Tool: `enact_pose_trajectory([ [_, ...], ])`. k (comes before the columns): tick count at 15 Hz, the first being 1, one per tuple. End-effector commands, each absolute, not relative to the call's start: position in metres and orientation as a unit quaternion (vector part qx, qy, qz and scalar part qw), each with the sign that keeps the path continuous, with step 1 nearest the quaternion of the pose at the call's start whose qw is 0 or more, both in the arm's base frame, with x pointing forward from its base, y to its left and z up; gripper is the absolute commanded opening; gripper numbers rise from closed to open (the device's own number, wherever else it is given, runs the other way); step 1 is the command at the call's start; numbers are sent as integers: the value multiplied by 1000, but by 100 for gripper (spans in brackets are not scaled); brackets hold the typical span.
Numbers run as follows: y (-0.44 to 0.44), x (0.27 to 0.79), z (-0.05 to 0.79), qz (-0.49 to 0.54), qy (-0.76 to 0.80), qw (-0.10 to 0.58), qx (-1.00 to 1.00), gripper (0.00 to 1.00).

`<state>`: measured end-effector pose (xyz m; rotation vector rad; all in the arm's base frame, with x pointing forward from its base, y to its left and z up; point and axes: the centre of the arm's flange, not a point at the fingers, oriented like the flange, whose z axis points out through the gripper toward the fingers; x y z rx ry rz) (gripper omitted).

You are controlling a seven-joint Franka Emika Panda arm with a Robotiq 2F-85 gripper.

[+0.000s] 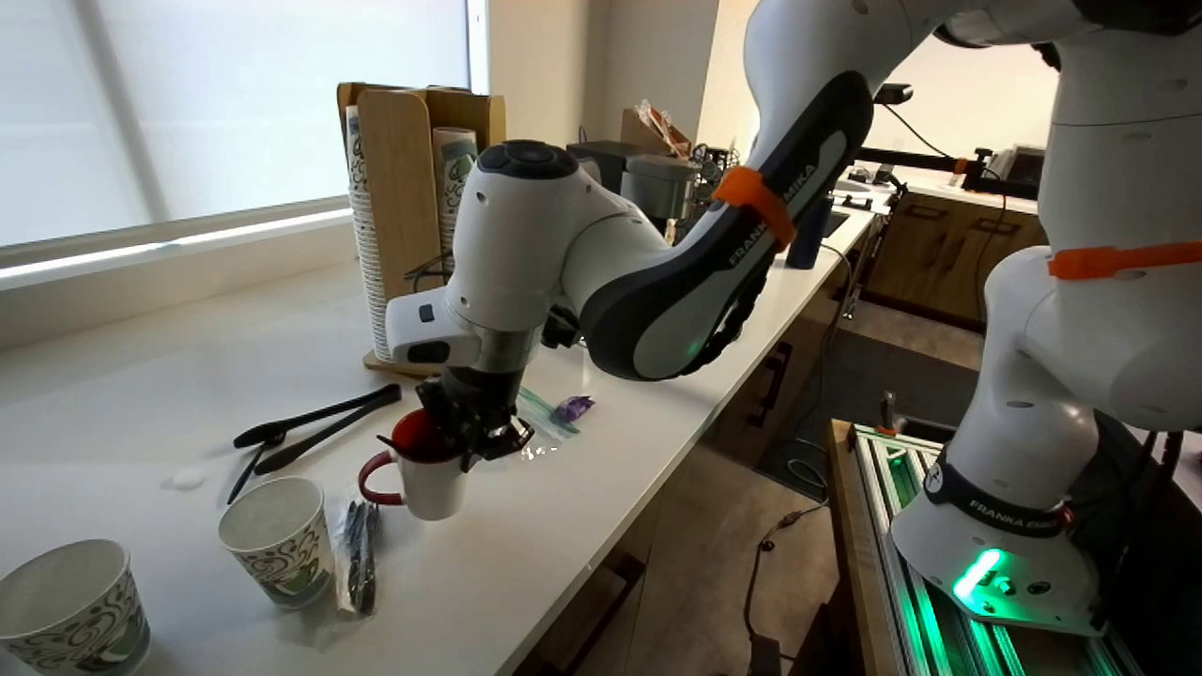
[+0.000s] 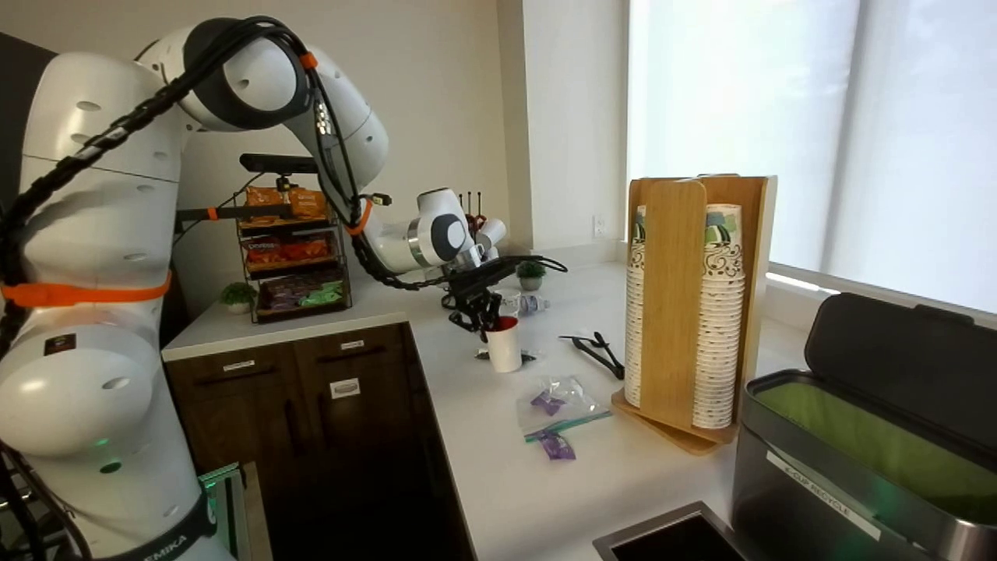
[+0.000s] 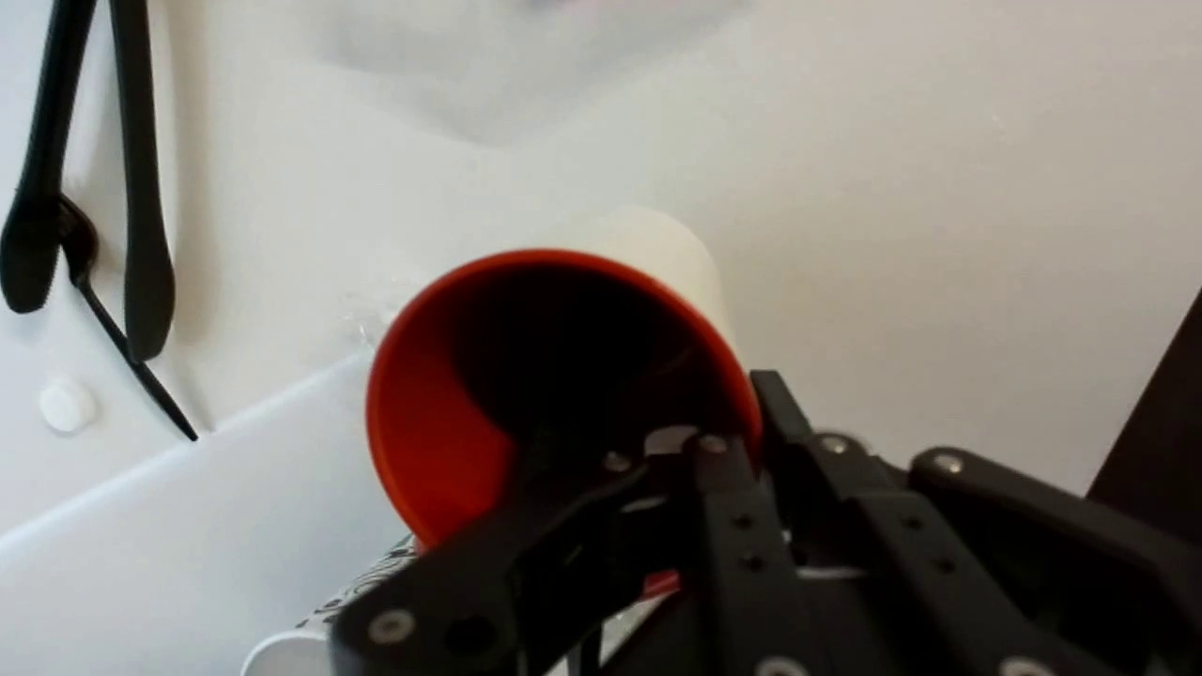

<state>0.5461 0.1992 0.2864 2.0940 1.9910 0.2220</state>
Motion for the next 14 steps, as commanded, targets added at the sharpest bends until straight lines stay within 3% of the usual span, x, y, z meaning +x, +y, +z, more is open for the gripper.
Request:
enact_pose_trajectory([
  [1, 197, 540, 303, 56, 698, 126, 703, 3],
  [2, 201, 543, 286, 67, 689, 122, 711, 10],
  [4, 201, 543, 286, 63, 689, 122, 711, 10],
  [5, 201, 543, 285, 68, 692, 121, 708, 3],
  [14, 220, 527, 269, 69, 719, 105, 683, 3],
])
